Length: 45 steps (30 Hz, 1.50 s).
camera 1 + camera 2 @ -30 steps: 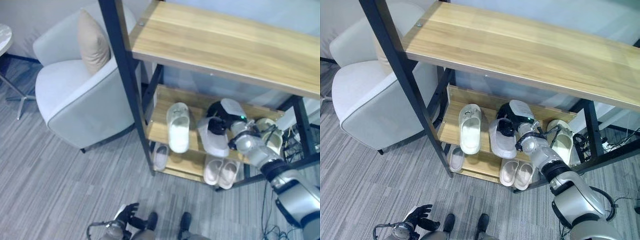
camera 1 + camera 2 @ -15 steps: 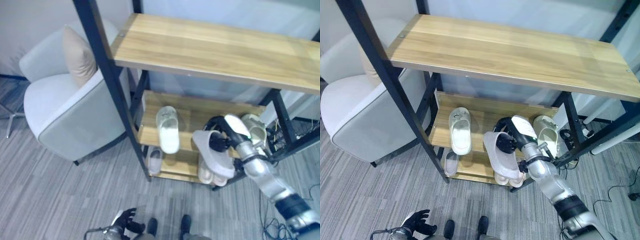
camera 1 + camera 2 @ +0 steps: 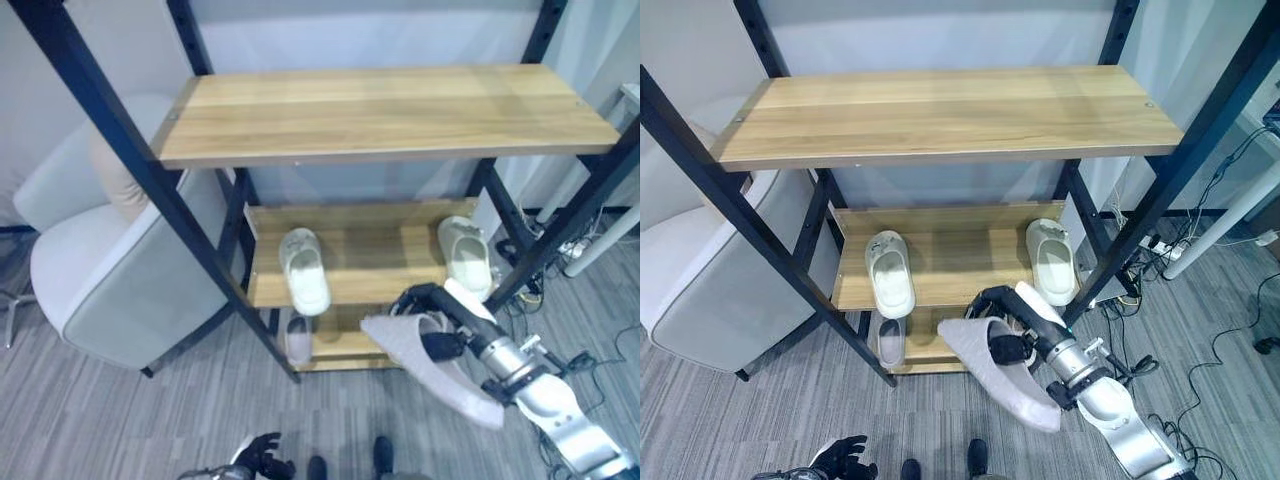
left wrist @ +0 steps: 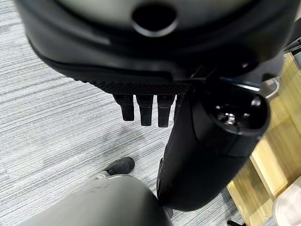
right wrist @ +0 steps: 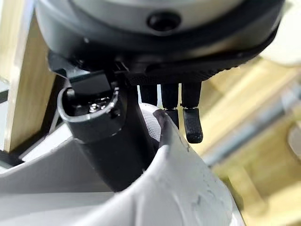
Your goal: Arrange the slippers neatly on the shoe rack.
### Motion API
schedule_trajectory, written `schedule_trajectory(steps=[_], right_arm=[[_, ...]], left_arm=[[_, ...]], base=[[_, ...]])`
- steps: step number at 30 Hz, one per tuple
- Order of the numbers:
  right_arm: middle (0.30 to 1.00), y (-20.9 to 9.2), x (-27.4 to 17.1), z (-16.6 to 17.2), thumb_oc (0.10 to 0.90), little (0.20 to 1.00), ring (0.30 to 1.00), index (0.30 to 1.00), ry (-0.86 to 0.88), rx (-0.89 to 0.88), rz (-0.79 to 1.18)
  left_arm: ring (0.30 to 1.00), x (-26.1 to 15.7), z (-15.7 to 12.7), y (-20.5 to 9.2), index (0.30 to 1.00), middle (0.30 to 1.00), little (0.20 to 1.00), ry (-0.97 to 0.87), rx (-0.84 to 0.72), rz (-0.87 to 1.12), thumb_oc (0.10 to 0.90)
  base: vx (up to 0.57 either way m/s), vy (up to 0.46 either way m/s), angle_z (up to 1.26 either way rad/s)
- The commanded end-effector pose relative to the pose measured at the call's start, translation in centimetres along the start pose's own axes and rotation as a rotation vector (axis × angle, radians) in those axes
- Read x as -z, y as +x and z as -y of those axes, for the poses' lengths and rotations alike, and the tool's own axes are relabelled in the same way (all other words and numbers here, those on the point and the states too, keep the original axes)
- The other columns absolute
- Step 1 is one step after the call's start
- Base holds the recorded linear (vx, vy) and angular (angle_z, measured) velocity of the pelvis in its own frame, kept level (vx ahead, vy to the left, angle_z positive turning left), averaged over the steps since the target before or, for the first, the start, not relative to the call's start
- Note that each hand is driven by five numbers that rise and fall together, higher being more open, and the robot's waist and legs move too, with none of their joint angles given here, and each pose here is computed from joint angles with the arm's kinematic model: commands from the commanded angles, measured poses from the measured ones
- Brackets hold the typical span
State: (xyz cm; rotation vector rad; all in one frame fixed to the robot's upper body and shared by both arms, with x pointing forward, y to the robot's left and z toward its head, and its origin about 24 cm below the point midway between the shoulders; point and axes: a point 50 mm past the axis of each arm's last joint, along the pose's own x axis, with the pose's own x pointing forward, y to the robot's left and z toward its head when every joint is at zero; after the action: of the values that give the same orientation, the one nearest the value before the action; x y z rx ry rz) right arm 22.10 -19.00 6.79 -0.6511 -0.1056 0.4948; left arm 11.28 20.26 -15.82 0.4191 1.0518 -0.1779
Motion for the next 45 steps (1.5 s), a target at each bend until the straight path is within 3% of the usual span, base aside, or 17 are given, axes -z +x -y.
schedule_trajectory(steps=[1,10,15,25,35,40,45], right_arm=[[0.3,1.5,-5.3,1.1,0.4,0.3,0.3,0.3,-0.027,0.003,0.305],[0.3,6.9,-6.2,1.4,0.4,0.3,0.3,0.3,-0.107,0.048,0.342],[0.3,9.7,-8.6,4.6,0.4,0.3,0.3,0.3,-0.273,0.256,0.413],[0.3,10.9,-13.8,11.7,0.4,0.3,0.3,0.3,-0.556,0.575,0.532],[0.3,10.0,-20.2,18.5,0.4,0.3,0.3,0.3,-0.824,0.882,0.601],[0.3,9.4,-23.2,20.7,0.4,0.3,0.3,0.3,-0.921,1.017,0.626],[0.3,9.8,-22.8,22.0,0.4,0.3,0.3,0.3,-0.961,1.086,0.564]], left_arm=[[0.9,-0.5,3.4,0.0,0.9,0.9,0.9,0.076,0.122,0.028,0.8],[0.9,-7.1,2.0,0.9,0.9,0.9,0.9,0.077,0.052,0.229,0.8],[0.9,-12.1,1.1,0.2,0.9,0.9,0.9,0.065,0.009,0.445,0.8],[0.9,-18.0,-2.4,-2.8,0.9,0.9,0.9,-0.001,-0.085,0.758,0.8],[0.9,-20.1,-7.0,-6.8,0.9,0.9,0.9,-0.14,-0.227,0.972,0.8],[0.9,-19.9,-8.1,-7.6,0.9,0.9,0.9,-0.157,-0.274,1.002,0.8],[0.9,-17.9,-7.9,-7.4,0.9,0.9,0.9,-0.157,-0.277,0.957,0.8]], base=[[-0.18,-0.001,0.01],[-0.24,-0.037,0.06],[-0.16,-0.023,0.08],[-0.05,-0.019,0.17],[0.13,0.004,0.09],[0.11,-0.006,0.07],[0.11,-0.014,0.0]])
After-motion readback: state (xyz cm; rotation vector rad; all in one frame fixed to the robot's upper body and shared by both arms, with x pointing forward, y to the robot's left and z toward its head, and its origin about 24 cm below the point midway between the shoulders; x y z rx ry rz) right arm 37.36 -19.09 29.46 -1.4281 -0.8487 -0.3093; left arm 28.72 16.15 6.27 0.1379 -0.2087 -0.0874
